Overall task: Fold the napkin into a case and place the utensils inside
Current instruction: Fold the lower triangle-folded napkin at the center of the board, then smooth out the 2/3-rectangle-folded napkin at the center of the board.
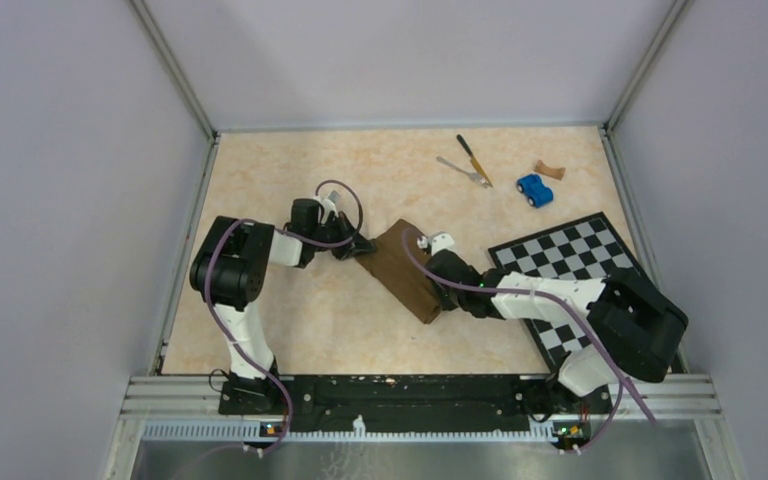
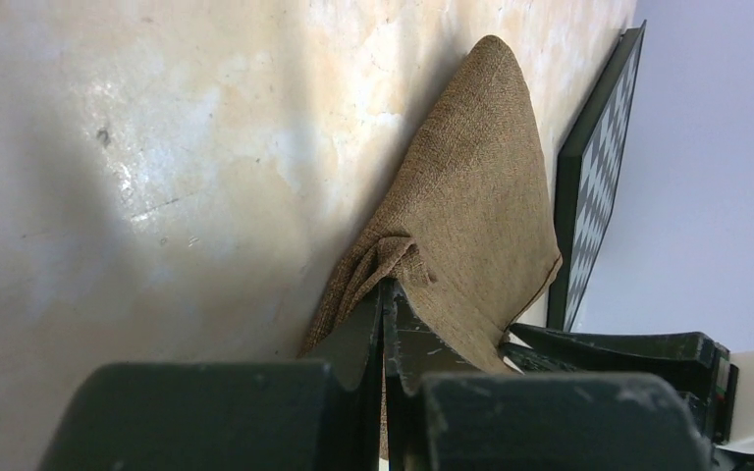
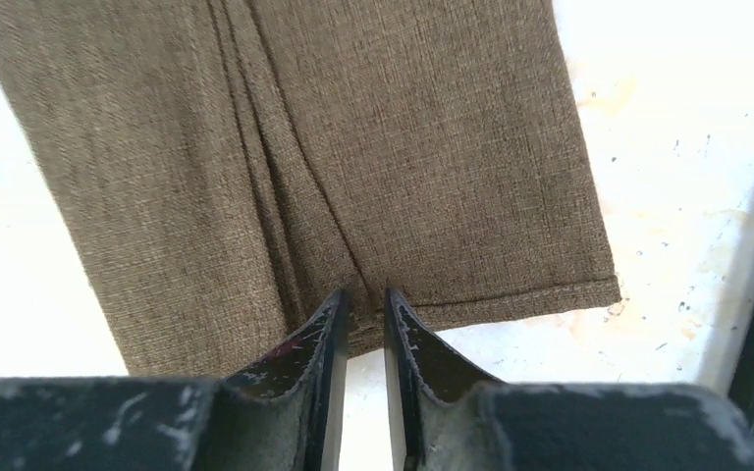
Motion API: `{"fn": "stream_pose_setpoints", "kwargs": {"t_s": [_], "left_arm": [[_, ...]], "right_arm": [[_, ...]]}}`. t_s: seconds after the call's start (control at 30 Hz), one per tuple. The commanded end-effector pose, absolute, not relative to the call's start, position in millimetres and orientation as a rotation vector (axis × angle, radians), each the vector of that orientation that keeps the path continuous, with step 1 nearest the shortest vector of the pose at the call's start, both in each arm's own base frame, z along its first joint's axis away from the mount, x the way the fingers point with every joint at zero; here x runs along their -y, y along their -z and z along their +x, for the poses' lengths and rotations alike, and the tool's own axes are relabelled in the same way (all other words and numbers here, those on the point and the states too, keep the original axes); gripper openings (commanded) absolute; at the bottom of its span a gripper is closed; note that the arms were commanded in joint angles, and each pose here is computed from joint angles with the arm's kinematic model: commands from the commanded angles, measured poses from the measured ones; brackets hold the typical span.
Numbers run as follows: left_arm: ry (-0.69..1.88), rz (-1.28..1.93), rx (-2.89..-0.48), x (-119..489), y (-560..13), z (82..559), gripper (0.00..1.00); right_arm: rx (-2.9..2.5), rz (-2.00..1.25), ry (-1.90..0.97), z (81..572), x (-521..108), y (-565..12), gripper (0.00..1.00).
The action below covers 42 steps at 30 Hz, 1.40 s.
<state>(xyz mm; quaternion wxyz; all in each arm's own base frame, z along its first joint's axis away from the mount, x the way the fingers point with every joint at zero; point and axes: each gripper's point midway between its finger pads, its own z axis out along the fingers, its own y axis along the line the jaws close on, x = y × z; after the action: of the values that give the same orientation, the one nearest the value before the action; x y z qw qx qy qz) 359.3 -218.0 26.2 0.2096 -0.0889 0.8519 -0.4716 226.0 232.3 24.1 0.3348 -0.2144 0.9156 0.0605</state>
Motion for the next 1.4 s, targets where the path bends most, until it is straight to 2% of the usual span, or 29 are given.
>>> {"fn": "stream_pose_setpoints", "kwargs": {"t_s": [0.0, 0.03, 0.1, 0.2, 0.33, 0.43, 0.6, 0.83, 1.17, 1.37], "left_arm": [[1.184, -0.279, -2.44, 204.1, 2.0, 360.8, 0.0], [1.184, -0.278, -2.442, 204.2, 2.2, 360.6, 0.0], [1.185, -0.279, -2.447, 204.3, 3.0, 360.4, 0.0], [1.188, -0.284, -2.45, 204.8, 3.8, 361.5, 0.0], [1.182, -0.29, -2.462, 204.4, 6.0, 362.5, 0.0], [1.171, -0.293, -2.47, 203.0, 7.4, 363.2, 0.0], [1.166, -0.286, -2.48, 202.6, 8.8, 363.4, 0.0], [1.176, -0.261, -2.493, 201.9, 13.7, 364.8, 0.0], [1.187, -0.272, -2.496, 196.0, 18.1, 369.6, 0.0], [1.187, -0.276, -2.495, 193.4, 19.1, 372.0, 0.0]], "right_arm": [[-2.306, -0.552, -0.296, 233.4, -256.7, -77.7, 0.27], [-2.265, -0.582, -0.409, 232.9, -273.5, -94.1, 0.35], [-2.232, -0.615, -0.598, 234.5, -300.6, -116.3, 0.44], [-2.216, -0.695, -0.888, 241.6, -339.7, -129.2, 0.56], [-2.175, -0.954, -1.311, 226.1, -398.7, -127.4, 0.6], [-2.125, -0.987, -1.48, 231.5, -427.6, -125.0, 0.61], [-2.22, -0.947, -1.513, 241.9, -424.6, -85.1, 0.58], [-2.361, -0.84, -1.529, 222.0, -367.8, -43.4, 0.57], [-2.391, -0.711, -1.612, 188.3, -310.1, -52.8, 0.56], [-2.403, -0.558, -1.607, 189.1, -281.1, -47.3, 0.56]]}}
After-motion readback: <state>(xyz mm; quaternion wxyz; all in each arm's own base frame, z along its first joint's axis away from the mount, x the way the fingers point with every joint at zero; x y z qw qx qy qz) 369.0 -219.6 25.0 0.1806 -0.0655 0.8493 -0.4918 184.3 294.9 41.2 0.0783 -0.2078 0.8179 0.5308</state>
